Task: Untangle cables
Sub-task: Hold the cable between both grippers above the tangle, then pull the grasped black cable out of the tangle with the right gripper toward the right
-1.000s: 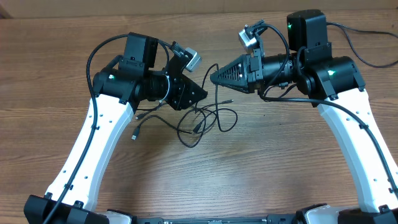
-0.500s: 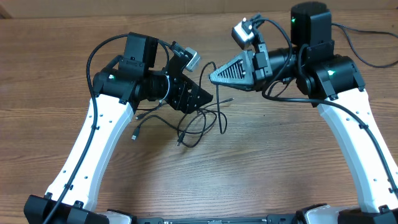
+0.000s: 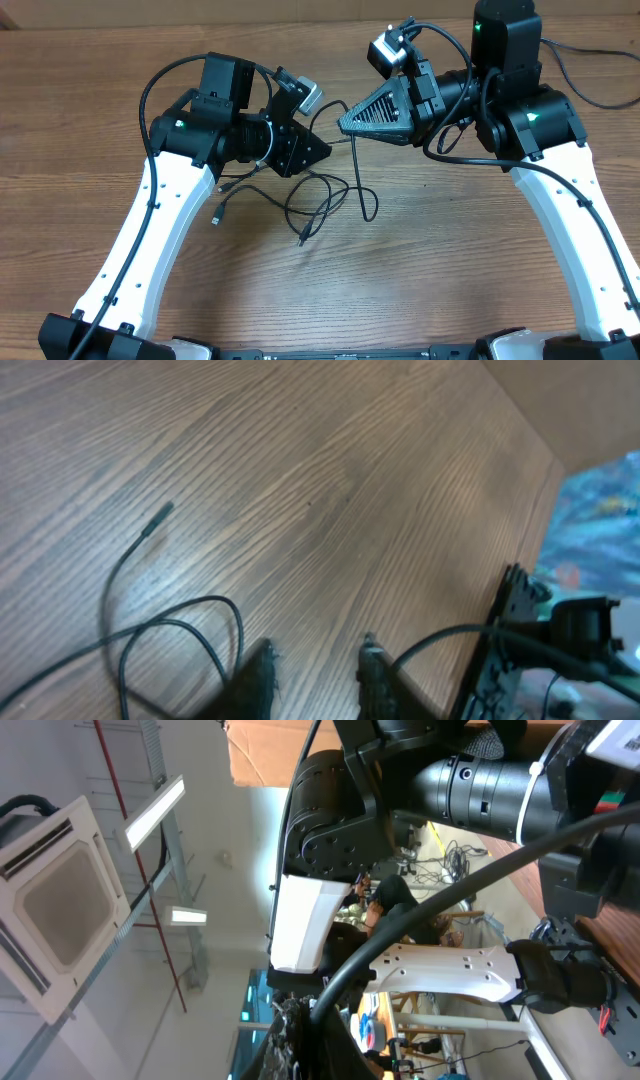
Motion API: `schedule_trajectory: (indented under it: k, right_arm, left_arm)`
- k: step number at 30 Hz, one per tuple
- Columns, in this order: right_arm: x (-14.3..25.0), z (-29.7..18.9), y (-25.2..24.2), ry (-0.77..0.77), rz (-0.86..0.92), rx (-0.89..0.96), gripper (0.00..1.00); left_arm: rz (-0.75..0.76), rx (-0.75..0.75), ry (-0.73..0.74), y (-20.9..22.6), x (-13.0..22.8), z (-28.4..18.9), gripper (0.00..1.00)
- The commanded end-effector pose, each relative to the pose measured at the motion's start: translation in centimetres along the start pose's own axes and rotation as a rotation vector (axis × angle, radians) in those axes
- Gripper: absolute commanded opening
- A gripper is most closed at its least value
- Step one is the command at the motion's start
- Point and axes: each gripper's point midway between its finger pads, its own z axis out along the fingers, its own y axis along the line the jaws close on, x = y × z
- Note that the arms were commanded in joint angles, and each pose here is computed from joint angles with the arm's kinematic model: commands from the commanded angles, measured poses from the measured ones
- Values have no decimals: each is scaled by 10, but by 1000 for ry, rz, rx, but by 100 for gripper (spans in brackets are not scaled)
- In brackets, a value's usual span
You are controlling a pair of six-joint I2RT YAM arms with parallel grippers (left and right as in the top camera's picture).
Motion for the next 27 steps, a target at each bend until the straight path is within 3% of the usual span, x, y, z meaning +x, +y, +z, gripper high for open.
schedule_trajectory:
  k: [1,10,13,18,22,24,27]
  right_arm:
    - [1,1,6,-2,-27,2,4]
    - [-34,-6,-29,-222,-71,175,4]
    - [-48,-20,-64,-356,-18,346,4]
    - [-56,-79,-140,-623,161,789,4]
    - [-46,-100,-160,-672,222,931,4]
    - [-45,-101,-161,-659,204,946,4]
    - [-43,-105,-164,-655,198,978,4]
  left_arm:
    - [0,-19,18,3,4,3,4]
    - [-104,-101,41,19,11,-1,4]
    - [-156,-144,47,29,14,-7,5]
    - [-246,-163,31,38,13,-24,6]
    - [-252,-168,25,38,10,-29,17]
    - [-247,-161,26,36,10,-28,31]
    - [-246,-153,35,32,11,-26,34]
